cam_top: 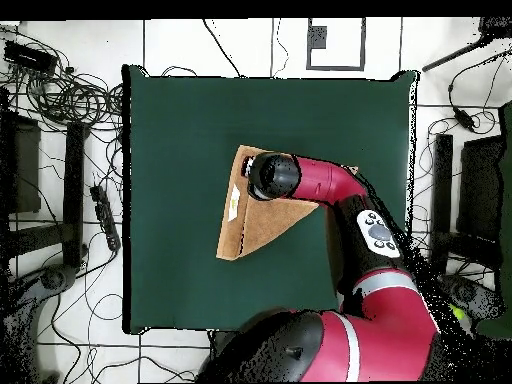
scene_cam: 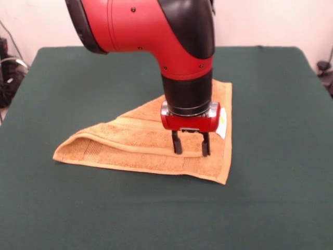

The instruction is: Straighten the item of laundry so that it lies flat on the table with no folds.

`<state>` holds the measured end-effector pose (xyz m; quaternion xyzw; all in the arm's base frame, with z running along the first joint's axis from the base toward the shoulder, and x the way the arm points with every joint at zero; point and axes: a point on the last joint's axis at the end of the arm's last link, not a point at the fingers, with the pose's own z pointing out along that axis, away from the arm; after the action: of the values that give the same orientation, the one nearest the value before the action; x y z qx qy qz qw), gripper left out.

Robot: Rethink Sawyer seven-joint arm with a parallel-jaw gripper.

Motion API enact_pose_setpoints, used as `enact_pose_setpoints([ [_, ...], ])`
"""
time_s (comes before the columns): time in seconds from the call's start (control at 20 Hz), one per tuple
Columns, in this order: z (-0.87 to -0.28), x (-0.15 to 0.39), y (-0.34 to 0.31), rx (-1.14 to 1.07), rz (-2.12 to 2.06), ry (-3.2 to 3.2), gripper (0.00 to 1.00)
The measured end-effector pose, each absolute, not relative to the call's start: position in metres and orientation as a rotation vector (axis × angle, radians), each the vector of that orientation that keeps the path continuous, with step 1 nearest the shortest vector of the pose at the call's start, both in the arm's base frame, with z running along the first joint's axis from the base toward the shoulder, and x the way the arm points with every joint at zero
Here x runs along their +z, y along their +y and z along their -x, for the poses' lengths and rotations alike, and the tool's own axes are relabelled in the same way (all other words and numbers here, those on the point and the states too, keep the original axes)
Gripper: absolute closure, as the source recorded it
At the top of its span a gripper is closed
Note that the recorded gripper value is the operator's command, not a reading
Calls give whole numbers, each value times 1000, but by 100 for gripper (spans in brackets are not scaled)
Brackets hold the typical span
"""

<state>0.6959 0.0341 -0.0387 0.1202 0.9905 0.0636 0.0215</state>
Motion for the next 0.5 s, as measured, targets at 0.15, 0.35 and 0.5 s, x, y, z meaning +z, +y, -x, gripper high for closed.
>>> enact_pose_setpoints([
  [0.15, -696, -39, 34, 201, -383, 3070, 0],
  [0.35, -697, -39, 33, 204, -395, 3070, 0],
  [0.5, -697, -39, 33, 204, -397, 3069, 0],
])
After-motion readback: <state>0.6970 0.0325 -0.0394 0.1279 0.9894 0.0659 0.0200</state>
